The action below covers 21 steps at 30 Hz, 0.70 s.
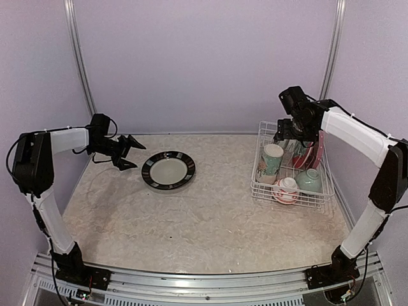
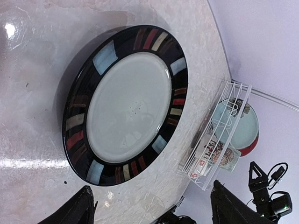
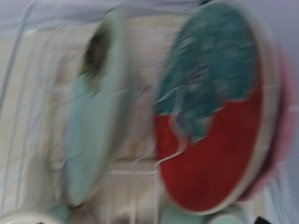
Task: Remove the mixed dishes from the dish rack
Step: Grab the plate from the dish rack.
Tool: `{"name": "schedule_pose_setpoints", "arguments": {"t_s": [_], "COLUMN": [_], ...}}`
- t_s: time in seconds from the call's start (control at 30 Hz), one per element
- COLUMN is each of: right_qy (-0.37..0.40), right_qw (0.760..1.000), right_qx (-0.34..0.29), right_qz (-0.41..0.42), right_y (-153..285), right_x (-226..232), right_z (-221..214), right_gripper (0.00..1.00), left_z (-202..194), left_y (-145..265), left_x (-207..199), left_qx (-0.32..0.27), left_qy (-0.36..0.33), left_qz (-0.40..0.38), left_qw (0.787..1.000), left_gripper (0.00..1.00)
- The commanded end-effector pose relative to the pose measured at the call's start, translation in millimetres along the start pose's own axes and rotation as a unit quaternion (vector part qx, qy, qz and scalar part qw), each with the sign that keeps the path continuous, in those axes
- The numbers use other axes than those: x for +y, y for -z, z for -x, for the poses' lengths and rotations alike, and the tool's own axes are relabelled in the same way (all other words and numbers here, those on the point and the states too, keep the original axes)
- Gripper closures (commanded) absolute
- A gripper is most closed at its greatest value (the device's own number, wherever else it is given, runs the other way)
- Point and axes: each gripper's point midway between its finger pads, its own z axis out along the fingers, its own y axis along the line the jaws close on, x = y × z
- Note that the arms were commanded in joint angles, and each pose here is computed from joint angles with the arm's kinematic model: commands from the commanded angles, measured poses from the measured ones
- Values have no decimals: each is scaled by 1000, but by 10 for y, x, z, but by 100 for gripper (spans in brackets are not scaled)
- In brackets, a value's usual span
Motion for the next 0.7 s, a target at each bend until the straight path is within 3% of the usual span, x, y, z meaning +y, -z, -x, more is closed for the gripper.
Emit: {"name": "schedule_pose_setpoints", "arguments": {"t_s": [0.0,0.2,0.47,0.67], "right_qy": [-34,-51,-68,-77], "right_qw": [999,998,997,996], "right_qx": [-10,1,15,20], "right_qz": [-27,-39,-46,-48], "right_y": [86,-57,-358,-602], "right_x": [-427,-641,-800,-899], "right_z": [120,158,186,219], "right_gripper": [9,27,40,52], "left_z": [-62,-252,-676,-726], "left_y": [226,410,411,424], "left_x": [-240,-573,-918,-955], "left_qx": [-16,-41,-61,-75], "left_qy": [-27,-100,-231,-262], "left_qz": [-29,-35,3,24], "left_qw": [999,994,971,962], "left_gripper": [17,16,16,16]}}
